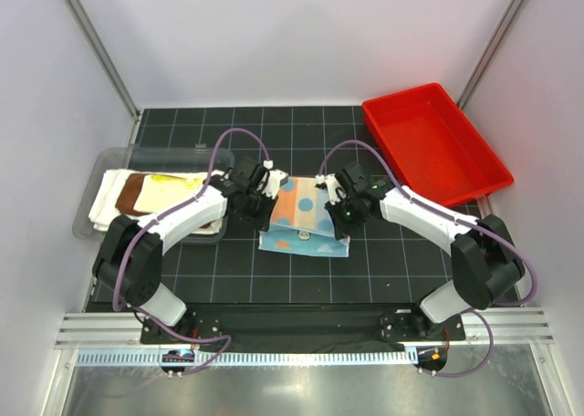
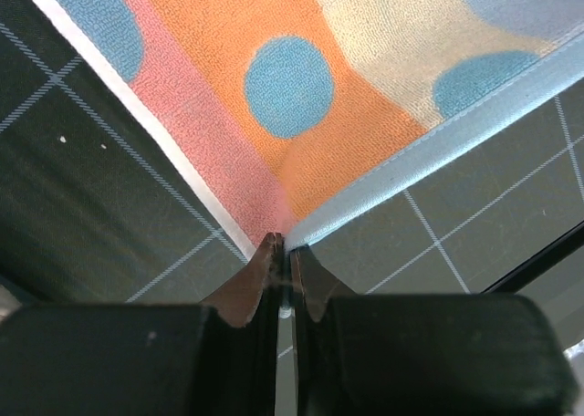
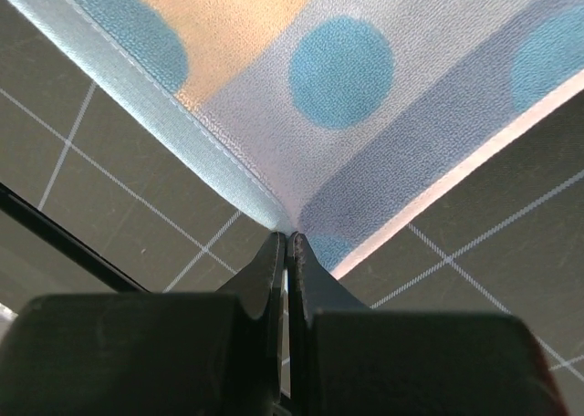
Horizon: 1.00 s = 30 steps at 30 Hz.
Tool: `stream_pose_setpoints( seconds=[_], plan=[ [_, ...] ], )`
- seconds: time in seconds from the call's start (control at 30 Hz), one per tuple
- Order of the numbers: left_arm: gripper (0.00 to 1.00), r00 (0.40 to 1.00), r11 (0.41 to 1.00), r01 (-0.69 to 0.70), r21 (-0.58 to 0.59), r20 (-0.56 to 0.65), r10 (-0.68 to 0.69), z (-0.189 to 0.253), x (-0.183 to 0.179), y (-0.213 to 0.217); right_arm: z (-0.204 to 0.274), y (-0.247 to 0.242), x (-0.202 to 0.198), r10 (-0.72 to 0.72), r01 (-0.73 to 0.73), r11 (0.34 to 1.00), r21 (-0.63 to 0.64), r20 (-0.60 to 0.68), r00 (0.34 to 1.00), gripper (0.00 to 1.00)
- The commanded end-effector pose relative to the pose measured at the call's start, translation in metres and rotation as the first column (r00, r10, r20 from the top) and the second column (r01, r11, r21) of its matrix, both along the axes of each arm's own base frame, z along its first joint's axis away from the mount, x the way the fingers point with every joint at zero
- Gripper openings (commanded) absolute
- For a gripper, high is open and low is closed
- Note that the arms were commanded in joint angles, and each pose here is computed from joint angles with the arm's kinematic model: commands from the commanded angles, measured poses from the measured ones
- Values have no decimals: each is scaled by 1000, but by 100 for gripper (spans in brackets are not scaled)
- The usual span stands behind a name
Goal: Fold and stack the towels
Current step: Fold the towel
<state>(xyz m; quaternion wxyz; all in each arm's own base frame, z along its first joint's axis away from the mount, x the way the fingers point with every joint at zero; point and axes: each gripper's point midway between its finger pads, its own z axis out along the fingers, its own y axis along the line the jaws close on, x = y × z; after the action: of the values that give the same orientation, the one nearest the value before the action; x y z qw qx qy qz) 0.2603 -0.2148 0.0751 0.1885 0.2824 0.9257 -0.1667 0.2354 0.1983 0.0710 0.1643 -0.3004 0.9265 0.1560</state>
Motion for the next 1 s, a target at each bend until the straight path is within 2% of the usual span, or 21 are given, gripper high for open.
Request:
stream_pose_setpoints(
  seconds=[0.0,0.07,0.13,0.17,0.2,0.3,0.37,0.47,0.63,0.67,0.8,0.83,0.87,0.97],
  plan=[
    [10,999,997,-41,64,-2,41,-3,-1,14,-8,-10,-13,-27,21,997,-70,-87,996,1],
    [13,999,996,-46,72,-11,47,-3,-4,16,-8,-10,-15,-27,21,997,-71,-97,995,1],
    [19,998,995,-53,85,-10,54,-2,-6,19,-5,-8,-18,-46,39,997,-67,-109,993,8],
    [26,998,994,-64,86,-13,66,-2,-7,20,-4,-10,-20,-53,45,996,-72,-115,992,14],
    [25,998,994,-64,90,-23,66,-2,-11,21,-3,-11,-21,-57,49,996,-73,-118,991,20],
    [20,996,993,-88,74,-13,89,9,-14,22,5,-12,-29,-50,42,997,-61,-129,990,24],
    [25,991,987,-134,85,29,132,21,-11,30,12,-9,-34,-48,42,998,-40,-147,988,25],
    [27,987,987,-153,53,57,150,34,-7,26,24,-2,-35,-50,52,999,7,-151,987,35],
    [28,989,989,-148,-4,2,148,36,-9,1,30,10,-23,-134,143,988,52,-140,981,36],
    [28,990,990,-143,-10,-3,143,33,-11,-2,25,5,-13,-198,201,980,17,-110,974,36],
    [28,989,976,-146,-161,-13,145,31,-8,-32,4,4,2,-401,403,915,2,-95,911,27],
    [28,985,968,-174,-180,-34,170,29,-8,-35,2,11,8,-447,454,890,52,-103,889,26],
    [27,983,966,-186,-182,-40,181,25,-7,-36,-4,13,6,-457,466,883,64,-115,882,30],
    [25,972,962,-234,-139,-62,228,-2,-9,-31,-29,-6,1,-548,550,835,2,-78,833,27]
  ],
)
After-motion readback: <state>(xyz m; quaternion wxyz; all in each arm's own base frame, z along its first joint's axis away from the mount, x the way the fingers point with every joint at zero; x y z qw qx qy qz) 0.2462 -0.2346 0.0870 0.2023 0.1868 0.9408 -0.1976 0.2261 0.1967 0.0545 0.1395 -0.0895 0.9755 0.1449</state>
